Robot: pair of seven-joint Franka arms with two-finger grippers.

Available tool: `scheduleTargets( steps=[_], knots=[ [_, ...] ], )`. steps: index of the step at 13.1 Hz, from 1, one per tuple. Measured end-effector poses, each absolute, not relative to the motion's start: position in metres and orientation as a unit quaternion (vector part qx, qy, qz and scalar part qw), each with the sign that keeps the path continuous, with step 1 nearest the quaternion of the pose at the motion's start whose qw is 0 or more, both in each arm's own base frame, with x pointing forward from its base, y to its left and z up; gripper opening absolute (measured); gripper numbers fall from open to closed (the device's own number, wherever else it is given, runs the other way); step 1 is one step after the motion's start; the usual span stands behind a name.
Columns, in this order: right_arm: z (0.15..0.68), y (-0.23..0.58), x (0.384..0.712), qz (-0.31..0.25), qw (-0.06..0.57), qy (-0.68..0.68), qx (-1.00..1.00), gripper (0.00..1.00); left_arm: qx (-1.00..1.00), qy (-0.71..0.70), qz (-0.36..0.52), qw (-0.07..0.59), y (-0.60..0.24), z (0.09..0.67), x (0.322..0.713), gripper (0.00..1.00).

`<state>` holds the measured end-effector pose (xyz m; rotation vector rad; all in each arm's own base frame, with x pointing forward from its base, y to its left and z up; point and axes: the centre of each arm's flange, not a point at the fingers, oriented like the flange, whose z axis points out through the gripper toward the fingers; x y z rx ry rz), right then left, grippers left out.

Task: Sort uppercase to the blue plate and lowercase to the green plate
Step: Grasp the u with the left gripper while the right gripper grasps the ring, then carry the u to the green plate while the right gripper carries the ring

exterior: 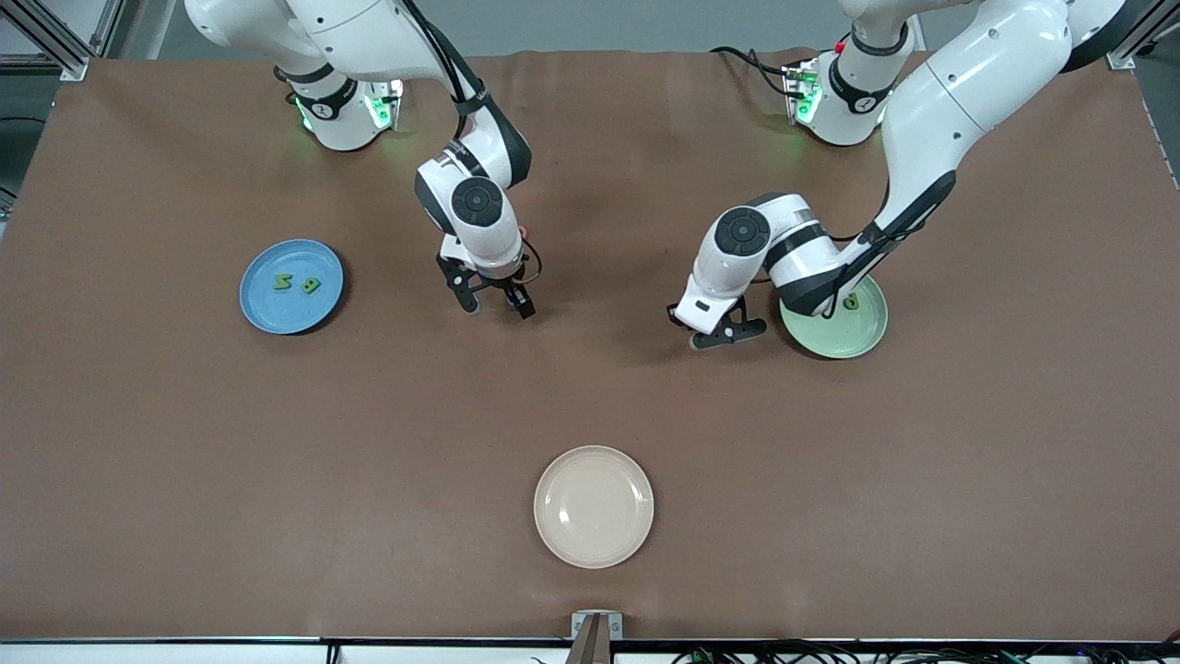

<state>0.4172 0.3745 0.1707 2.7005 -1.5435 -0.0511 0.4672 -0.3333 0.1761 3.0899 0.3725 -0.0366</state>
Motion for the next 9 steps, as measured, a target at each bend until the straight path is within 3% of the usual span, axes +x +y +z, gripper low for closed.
scheduleTargets(
  steps=[4,5,6,8,9],
  knots=[
    [0.171,0.376,0.419,-0.014,0.015,-0.494,0.869,0.85,0.99,0.139,0.004,0.018,-0.311,0.197,0.492,0.29],
    [0.172,0.377,0.42,-0.011,0.014,-0.492,0.87,0.78,0.991,0.135,0.007,0.016,-0.302,0.212,0.498,0.29],
    [0.172,0.377,0.421,-0.011,0.014,-0.492,0.87,0.78,0.991,0.13,0.008,0.012,-0.289,0.229,0.505,0.29],
    [0.174,0.377,0.423,-0.009,0.011,-0.492,0.87,0.61,0.993,0.117,0.007,0.008,-0.254,0.257,0.519,0.29],
    [0.174,0.377,0.423,-0.009,0.011,-0.492,0.87,0.61,0.994,0.109,0.005,0.008,-0.232,0.264,0.524,0.29]
  ],
)
